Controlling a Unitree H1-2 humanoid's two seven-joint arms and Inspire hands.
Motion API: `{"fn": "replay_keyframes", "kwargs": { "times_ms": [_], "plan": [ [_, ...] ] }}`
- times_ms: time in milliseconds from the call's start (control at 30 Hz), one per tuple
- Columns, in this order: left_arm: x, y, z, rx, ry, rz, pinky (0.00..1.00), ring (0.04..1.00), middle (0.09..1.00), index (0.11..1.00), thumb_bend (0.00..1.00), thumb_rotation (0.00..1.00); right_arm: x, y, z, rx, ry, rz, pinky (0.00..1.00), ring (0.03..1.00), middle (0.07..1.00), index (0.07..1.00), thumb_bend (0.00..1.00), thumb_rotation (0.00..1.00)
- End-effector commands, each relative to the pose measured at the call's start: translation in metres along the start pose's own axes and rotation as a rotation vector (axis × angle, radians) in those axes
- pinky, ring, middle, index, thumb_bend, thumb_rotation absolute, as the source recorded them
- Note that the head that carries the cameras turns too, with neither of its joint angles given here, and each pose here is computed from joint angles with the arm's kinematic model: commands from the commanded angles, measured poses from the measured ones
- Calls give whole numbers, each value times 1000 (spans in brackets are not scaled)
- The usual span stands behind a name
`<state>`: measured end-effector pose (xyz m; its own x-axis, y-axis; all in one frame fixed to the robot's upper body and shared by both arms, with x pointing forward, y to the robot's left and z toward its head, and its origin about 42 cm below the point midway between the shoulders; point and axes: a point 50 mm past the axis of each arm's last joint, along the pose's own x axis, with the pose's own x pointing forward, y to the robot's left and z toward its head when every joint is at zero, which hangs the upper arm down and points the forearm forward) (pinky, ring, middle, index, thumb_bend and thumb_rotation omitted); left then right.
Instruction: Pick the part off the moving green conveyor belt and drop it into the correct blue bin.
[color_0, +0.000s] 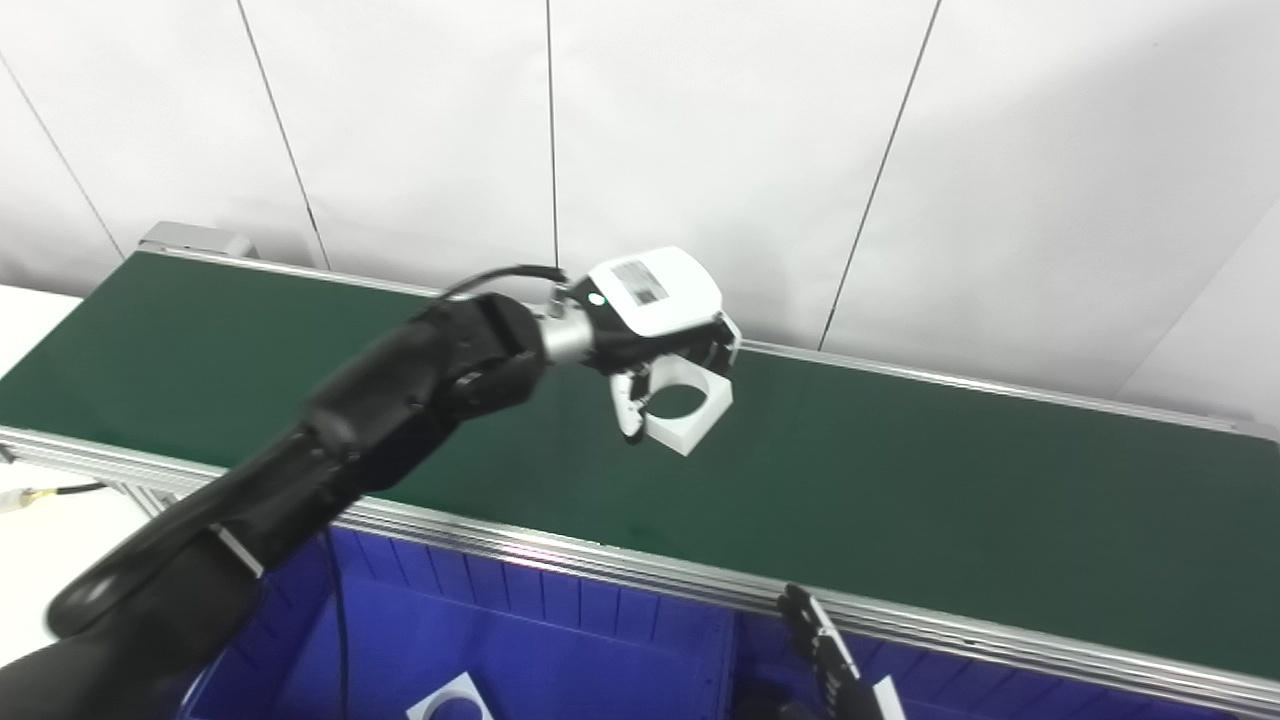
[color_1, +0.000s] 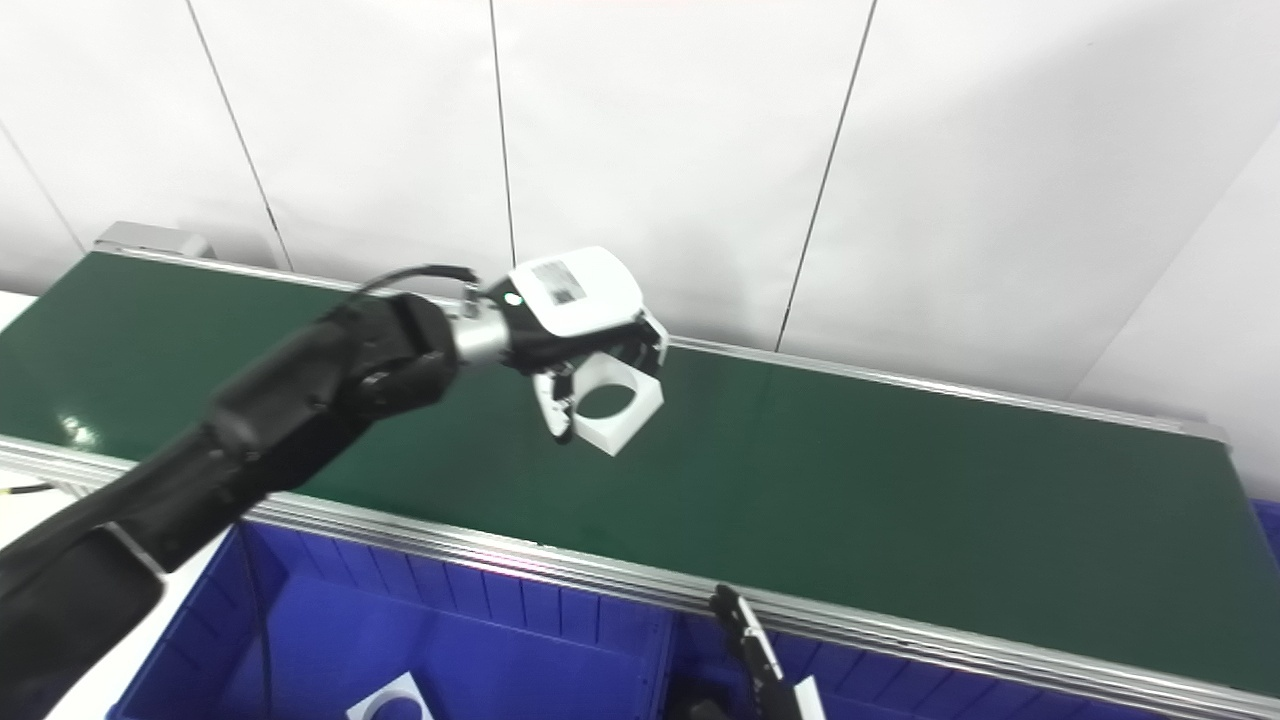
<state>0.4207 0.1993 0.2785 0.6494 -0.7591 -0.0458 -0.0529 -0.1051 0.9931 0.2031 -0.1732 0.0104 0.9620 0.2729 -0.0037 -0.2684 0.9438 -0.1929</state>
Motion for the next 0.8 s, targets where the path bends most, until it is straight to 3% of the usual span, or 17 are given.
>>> {"fn": "replay_keyframes", "kwargs": {
  "times_ms": [0,200,367,533,767],
  "plan": [
    [-21,25,-5,3,32,68,351,400,490,535,500,0,11,-5,16,19,-102,-1,895,923,902,946,828,901],
    [-66,37,10,-51,124,91,372,420,523,502,502,0,15,-24,23,45,-126,-10,911,926,907,951,853,898],
    [-91,35,25,-97,179,99,374,424,513,504,503,0,14,-41,30,49,-155,-13,893,917,915,961,816,900],
    [-122,13,48,-144,248,30,335,383,481,540,499,0,12,-46,35,55,-172,-6,887,925,923,976,824,902],
    [-144,-36,78,-289,354,9,361,411,527,508,501,0,12,-44,36,66,-177,-7,883,914,911,965,828,888]
  ]
}}
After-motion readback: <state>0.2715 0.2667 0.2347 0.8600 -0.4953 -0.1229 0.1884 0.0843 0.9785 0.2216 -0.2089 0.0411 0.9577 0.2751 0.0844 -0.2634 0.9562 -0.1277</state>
